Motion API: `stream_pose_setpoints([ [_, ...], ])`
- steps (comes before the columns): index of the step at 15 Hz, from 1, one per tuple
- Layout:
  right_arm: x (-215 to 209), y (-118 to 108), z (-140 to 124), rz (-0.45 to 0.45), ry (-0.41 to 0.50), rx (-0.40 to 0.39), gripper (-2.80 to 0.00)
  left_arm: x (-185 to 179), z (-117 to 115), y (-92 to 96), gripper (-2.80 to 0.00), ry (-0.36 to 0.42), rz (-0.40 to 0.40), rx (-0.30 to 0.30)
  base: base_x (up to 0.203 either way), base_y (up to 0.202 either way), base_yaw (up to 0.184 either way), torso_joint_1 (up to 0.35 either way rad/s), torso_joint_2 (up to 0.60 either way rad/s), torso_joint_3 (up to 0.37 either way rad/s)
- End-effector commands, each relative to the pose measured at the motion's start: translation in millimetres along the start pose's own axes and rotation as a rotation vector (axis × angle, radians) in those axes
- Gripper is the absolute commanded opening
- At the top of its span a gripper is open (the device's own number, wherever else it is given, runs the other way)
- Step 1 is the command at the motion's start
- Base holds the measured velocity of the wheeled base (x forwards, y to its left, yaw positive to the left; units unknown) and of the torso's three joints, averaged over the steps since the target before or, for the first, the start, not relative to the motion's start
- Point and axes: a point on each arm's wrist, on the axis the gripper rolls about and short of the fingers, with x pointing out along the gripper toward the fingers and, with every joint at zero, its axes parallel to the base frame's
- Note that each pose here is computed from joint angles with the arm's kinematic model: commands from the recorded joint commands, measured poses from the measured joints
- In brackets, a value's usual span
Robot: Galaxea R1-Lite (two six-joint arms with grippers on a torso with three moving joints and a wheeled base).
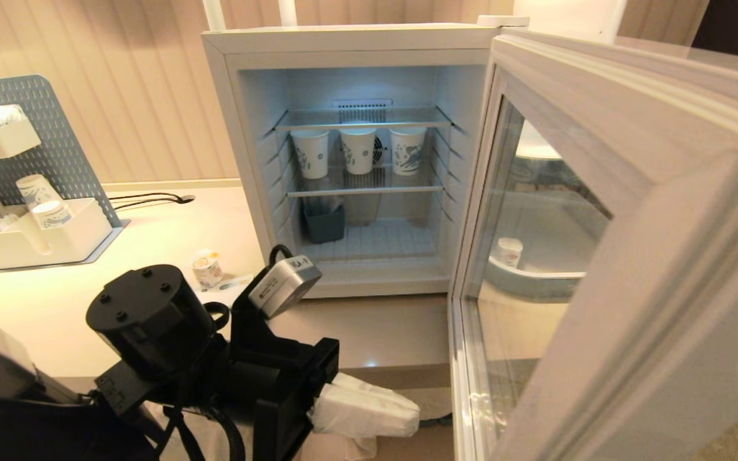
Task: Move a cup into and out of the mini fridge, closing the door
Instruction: Open the freezer door, then put the yoghurt in the freezer
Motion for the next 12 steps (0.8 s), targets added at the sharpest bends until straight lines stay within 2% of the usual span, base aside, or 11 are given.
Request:
stream_pose_setpoints([
  [1, 0.1, 0.0, 0.0, 0.000, 0.001, 0.000, -2.80, 2.4, -1.7, 2.2, -2.80, 0.005, -0.008, -0.005, 0.000, 0.000, 0.000, 0.000, 0.00, 0.000],
  [2, 0.1, 0.0, 0.0, 0.000, 0.001, 0.000, -2.80, -8.8, 1.0, 6.4, -2.80, -0.017, 0.037, -0.001, 0.000, 0.000, 0.000, 0.000, 0.00, 0.000],
  [4, 0.1, 0.0, 0.0, 0.000, 0.001, 0.000, -2.80, -50.8, 10.6, 15.6, -2.80, -0.095, 0.196, 0.015, 0.000, 0.000, 0.000, 0.000, 0.00, 0.000],
  [6, 0.1, 0.0, 0.0, 0.000, 0.001, 0.000, -2.80, -116.3, 23.2, 12.2, -2.80, -0.204, 0.424, 0.044, 0.000, 0.000, 0.000, 0.000, 0.00, 0.000],
  [7, 0.1, 0.0, 0.0, 0.000, 0.001, 0.000, -2.80, -150.8, 30.5, -2.1, -2.80, -0.263, 0.552, 0.061, 0.000, 0.000, 0.000, 0.000, 0.00, 0.000],
  [9, 0.1, 0.0, 0.0, 0.000, 0.001, 0.000, -2.80, -184.4, 48.5, -54.8, -2.80, -0.343, 0.728, 0.099, 0.000, 0.000, 0.000, 0.000, 0.00, 0.000],
  [10, 0.1, 0.0, 0.0, 0.000, 0.001, 0.000, -2.80, -186.1, 57.7, -92.6, -2.80, -0.374, 0.797, 0.113, 0.000, 0.000, 0.000, 0.000, 0.00, 0.000],
  [11, 0.1, 0.0, 0.0, 0.000, 0.001, 0.000, -2.80, -179.9, 62.9, -130.3, -2.80, -0.402, 0.855, 0.097, 0.000, 0.000, 0.000, 0.000, 0.00, 0.000],
  [12, 0.1, 0.0, 0.0, 0.000, 0.001, 0.000, -2.80, -167.9, 62.7, -164.8, -2.80, -0.433, 0.903, 0.017, 0.000, 0.000, 0.000, 0.000, 0.00, 0.000],
])
